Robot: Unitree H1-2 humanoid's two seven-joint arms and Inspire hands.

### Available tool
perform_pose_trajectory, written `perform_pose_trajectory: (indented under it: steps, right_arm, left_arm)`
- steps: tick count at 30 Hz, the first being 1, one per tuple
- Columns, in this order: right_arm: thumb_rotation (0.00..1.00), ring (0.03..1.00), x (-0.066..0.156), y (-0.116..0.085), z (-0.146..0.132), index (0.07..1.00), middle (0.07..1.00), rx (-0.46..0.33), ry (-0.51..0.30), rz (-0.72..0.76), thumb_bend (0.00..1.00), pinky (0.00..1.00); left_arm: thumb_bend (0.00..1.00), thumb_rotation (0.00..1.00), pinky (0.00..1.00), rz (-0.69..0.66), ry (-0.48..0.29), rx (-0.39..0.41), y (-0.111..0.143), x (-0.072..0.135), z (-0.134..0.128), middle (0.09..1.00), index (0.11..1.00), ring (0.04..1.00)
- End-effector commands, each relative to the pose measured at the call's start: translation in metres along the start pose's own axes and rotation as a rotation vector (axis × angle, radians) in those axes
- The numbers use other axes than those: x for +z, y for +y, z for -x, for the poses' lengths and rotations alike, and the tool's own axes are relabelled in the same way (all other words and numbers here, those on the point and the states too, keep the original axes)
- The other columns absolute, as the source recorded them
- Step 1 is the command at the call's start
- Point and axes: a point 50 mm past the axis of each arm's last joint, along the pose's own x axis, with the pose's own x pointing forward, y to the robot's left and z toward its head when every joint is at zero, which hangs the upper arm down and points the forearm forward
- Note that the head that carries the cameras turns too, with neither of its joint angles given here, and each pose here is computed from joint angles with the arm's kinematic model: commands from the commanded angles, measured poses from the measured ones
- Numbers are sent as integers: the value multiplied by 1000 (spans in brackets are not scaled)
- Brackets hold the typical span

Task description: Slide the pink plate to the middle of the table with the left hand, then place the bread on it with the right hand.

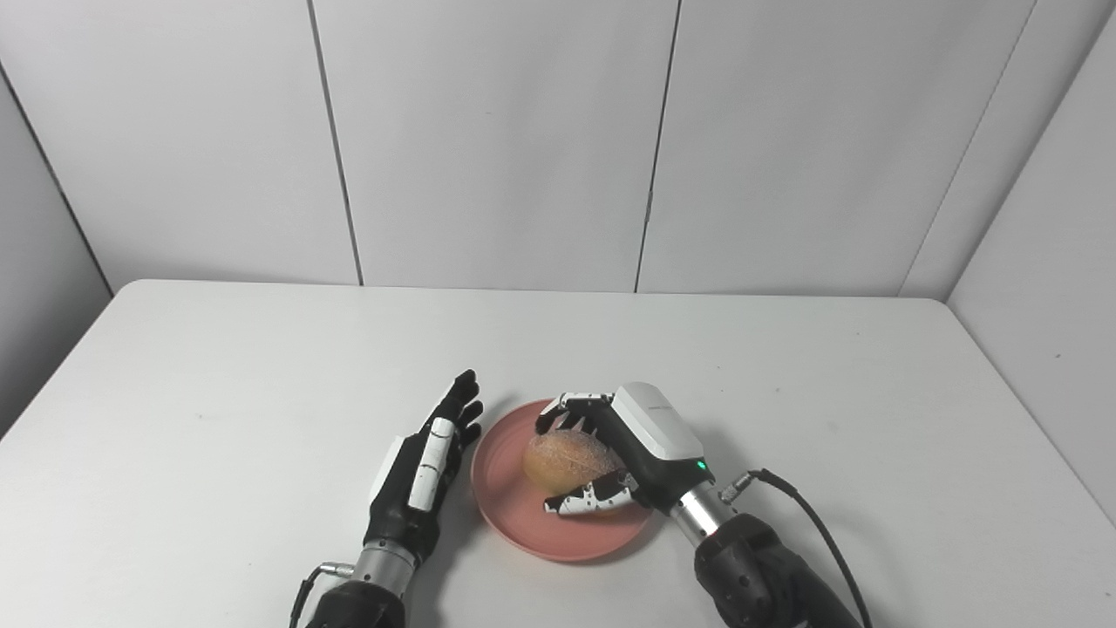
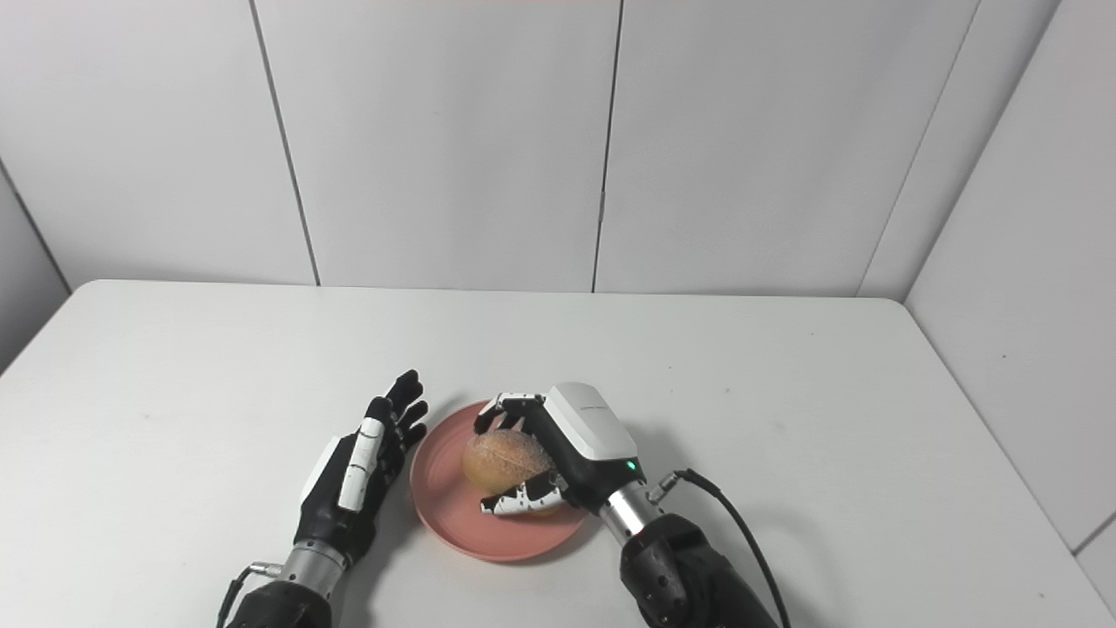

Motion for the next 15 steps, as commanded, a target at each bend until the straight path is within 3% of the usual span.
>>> perform_pose_trajectory:
  steps: [1,8,10,12,13,14,15]
  right_arm:
    - [0,408,11,-15,-10,539,502,-59,-78,21,508,390]
    - [0,430,14,-13,-10,514,514,-32,-104,90,511,474]
    - [26,564,15,-12,-9,496,546,-21,-98,98,513,530]
    - [119,686,15,-12,-7,498,706,-2,-96,117,504,615]
    - [123,695,15,-12,-7,498,717,8,-96,126,504,623]
    - [128,742,15,-13,-7,652,768,14,-96,131,536,662]
    - [130,757,16,-13,-6,705,785,15,-105,140,547,676]
  left_arm:
    - [709,966,966,9,-45,-12,-8,11,-6,980,924,972]
    - [724,957,949,6,-49,4,-8,12,-8,971,910,962]
    - [719,950,945,10,-51,6,-8,13,-8,968,904,958]
    - [722,953,946,7,-50,5,-8,13,-8,970,906,962]
    - [723,954,946,4,-50,4,-7,13,-8,970,907,963]
    - [724,958,946,1,-51,3,-7,14,-8,972,909,964]
    - [725,959,946,-1,-51,2,-6,14,-8,972,910,965]
